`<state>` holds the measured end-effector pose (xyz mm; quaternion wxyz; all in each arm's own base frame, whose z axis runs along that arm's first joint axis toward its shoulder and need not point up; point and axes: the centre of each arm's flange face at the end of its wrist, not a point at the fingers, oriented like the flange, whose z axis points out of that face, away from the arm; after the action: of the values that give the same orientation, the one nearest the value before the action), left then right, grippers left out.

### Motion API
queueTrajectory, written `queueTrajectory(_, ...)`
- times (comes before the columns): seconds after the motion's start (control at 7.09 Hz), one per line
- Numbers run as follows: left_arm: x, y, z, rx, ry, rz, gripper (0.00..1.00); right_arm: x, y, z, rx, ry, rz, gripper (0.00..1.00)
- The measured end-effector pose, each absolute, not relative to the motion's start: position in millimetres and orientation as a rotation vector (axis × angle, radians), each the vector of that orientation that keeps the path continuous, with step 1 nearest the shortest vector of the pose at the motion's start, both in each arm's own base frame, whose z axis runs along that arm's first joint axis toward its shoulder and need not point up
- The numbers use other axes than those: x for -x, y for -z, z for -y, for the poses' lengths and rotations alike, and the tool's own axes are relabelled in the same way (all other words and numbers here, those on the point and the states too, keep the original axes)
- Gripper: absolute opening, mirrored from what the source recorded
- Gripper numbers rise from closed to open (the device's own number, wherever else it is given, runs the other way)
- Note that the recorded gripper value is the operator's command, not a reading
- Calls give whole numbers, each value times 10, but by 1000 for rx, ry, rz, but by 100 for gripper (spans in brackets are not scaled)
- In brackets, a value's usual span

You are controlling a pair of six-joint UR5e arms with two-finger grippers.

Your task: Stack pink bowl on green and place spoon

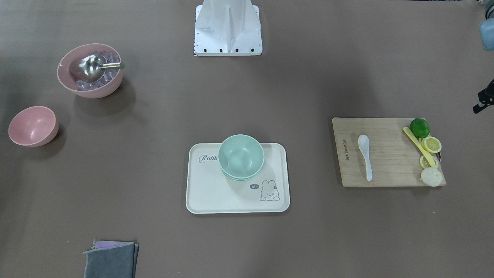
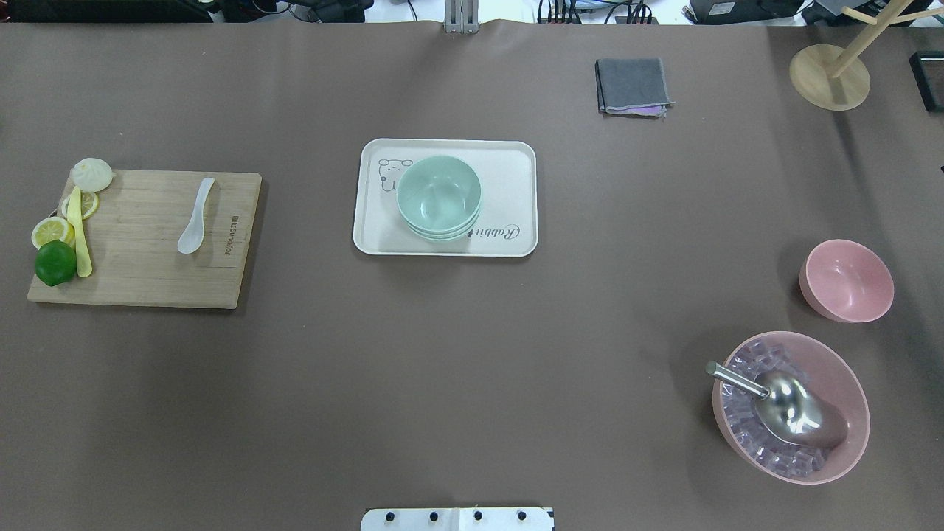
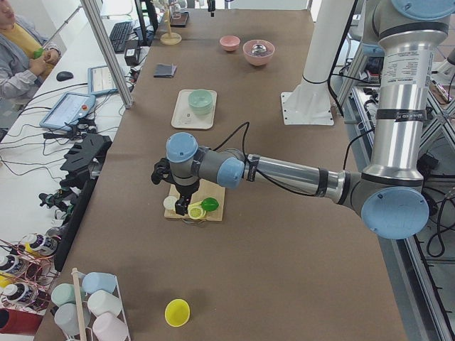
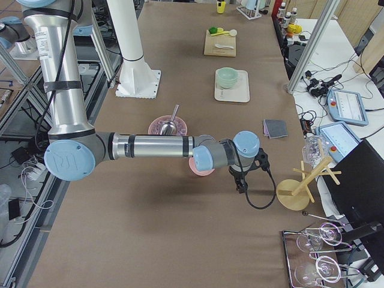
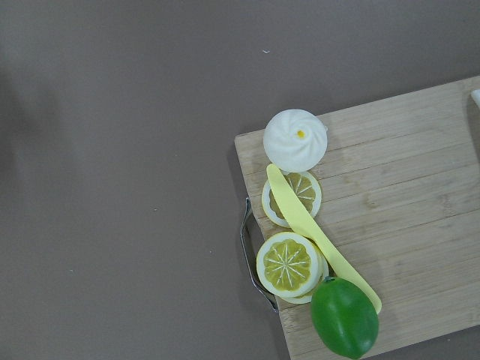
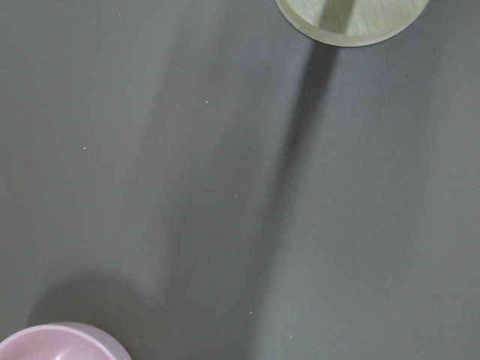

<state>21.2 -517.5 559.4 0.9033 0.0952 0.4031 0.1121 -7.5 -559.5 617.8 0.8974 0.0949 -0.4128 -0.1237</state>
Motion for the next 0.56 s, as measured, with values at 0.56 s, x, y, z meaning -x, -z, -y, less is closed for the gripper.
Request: queueTrajectory(0.56, -218, -5597, 5187, -206, -236, -790, 98, 62, -6189, 5600, -198, 253, 833, 100)
